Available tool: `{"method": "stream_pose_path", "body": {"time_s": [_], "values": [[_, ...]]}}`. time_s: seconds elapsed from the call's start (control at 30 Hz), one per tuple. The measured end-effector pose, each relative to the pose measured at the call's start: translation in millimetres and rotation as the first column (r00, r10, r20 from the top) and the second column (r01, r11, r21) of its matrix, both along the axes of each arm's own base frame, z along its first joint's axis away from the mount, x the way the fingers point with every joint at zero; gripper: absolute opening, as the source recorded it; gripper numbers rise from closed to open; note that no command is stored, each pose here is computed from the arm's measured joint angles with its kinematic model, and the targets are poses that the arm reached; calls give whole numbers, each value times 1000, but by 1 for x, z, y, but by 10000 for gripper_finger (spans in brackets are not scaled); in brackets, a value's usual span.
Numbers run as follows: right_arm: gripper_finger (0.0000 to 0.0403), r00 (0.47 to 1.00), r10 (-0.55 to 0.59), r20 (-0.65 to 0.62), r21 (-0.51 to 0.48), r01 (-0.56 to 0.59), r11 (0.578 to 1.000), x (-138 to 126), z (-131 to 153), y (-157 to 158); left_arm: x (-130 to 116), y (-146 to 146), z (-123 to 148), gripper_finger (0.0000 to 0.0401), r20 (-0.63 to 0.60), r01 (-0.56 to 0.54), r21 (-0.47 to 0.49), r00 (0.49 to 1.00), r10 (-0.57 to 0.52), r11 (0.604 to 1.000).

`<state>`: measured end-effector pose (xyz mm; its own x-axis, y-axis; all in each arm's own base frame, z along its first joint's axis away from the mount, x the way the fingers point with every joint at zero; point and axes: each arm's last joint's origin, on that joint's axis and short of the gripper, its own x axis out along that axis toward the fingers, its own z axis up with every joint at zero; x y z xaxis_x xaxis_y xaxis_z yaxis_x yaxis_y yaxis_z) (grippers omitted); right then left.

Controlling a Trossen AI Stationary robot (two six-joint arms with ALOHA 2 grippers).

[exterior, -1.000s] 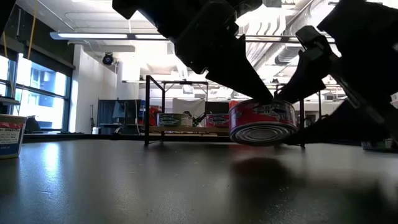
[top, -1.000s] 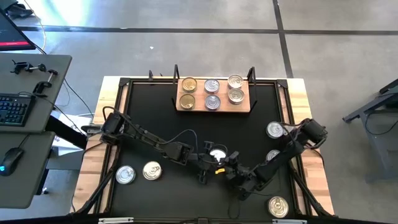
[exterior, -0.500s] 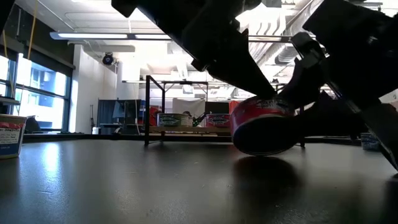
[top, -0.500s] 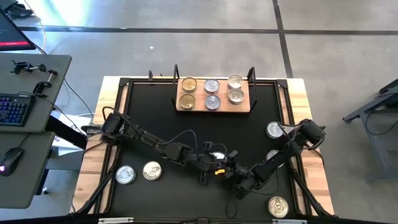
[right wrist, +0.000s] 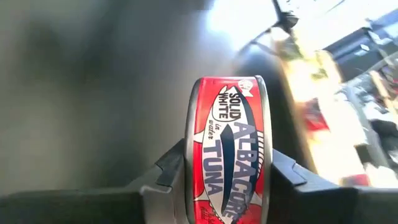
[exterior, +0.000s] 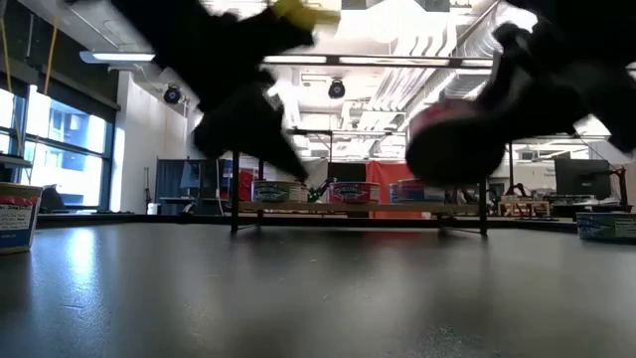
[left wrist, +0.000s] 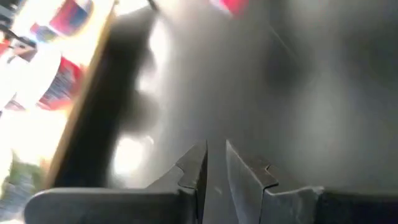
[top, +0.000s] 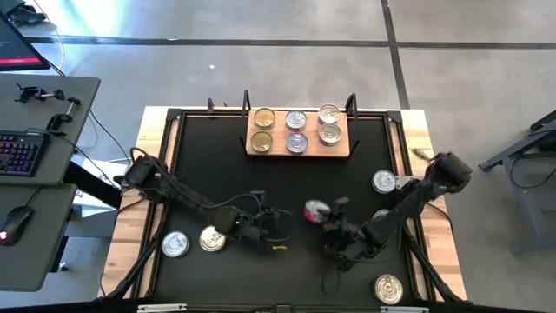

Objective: Stack canned seafood by type on shelf
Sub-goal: Stack the red tuna can on top of the red tuna can on the shelf

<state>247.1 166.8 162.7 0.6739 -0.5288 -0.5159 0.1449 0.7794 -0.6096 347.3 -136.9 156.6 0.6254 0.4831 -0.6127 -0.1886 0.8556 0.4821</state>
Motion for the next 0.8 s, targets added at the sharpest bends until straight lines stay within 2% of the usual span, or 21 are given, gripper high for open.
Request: {"method": "stream_pose_path", "body": {"time_s": [0.17,0.27,0.37,0.47,0.57,0.7,0.8], "values": [[117,998,-66,-18,-21,65,998,13,38,-40,-20,7,-20,41,185,41,-161,983,-10,986],[117,994,-94,-58,-56,91,994,34,56,-78,-40,17,-18,37,302,70,-188,953,-10,980],[117,992,-89,-94,-76,82,994,56,66,-122,-65,32,-6,35,432,98,-208,902,1,973],[117,991,-51,-126,-99,39,994,70,69,-168,-93,48,5,35,529,119,-207,849,9,971],[117,981,-60,-184,-182,26,983,76,67,-209,-117,62,17,35,615,133,-204,789,21,970],[117,983,-44,-179,-246,-1,969,81,66,-257,-141,77,25,35,652,96,-175,757,42,980],[117,980,1,-201,-265,-55,963,84,57,-284,-149,85,31,35,657,80,-92,754,0,993]]}}
